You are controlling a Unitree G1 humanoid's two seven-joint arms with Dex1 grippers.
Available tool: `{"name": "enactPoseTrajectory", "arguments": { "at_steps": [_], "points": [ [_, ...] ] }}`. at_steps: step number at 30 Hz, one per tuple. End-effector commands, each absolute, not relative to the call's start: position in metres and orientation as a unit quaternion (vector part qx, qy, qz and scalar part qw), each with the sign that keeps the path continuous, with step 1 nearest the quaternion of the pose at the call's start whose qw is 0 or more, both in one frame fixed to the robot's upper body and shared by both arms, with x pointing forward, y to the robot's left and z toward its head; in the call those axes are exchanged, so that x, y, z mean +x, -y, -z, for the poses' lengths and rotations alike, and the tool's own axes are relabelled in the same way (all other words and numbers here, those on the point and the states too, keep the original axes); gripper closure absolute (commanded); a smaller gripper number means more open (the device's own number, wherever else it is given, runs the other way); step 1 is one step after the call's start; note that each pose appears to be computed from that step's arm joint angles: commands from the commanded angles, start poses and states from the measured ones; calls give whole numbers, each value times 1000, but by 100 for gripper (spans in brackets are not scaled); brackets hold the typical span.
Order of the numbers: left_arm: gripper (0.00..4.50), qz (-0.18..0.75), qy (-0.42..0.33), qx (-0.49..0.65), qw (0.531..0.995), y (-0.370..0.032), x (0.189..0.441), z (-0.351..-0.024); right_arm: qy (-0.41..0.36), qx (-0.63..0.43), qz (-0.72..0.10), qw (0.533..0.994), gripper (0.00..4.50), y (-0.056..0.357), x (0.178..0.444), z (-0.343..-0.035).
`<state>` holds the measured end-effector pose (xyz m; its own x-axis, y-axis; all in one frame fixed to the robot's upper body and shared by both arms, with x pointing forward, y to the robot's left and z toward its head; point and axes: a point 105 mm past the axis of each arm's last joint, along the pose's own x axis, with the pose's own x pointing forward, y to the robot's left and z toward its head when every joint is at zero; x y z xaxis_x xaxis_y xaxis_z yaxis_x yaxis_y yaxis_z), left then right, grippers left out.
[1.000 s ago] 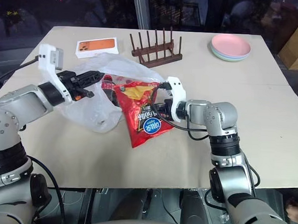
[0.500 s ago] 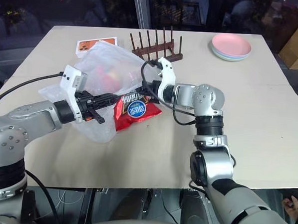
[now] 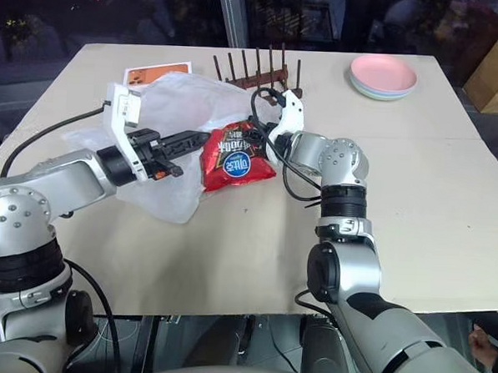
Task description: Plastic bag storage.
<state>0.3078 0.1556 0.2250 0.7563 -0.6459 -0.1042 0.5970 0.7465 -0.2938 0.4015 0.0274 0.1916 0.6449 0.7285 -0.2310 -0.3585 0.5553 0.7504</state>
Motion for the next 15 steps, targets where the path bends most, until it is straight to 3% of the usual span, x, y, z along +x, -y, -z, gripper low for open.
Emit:
{"name": "enactPoseTrajectory", "arguments": {
  "at_steps": [1,9,15],
  "points": [
    [450,336,-91,-119,930,-159,298,-230,-269,397,-425,767,443,-109,362,-227],
    [450,339,-104,-124,927,-158,292,-222,-264,416,-424,760,443,-98,374,-240],
    [450,339,-68,-140,928,-153,296,-238,-287,420,-467,723,443,-134,351,-249]
  ]
}}
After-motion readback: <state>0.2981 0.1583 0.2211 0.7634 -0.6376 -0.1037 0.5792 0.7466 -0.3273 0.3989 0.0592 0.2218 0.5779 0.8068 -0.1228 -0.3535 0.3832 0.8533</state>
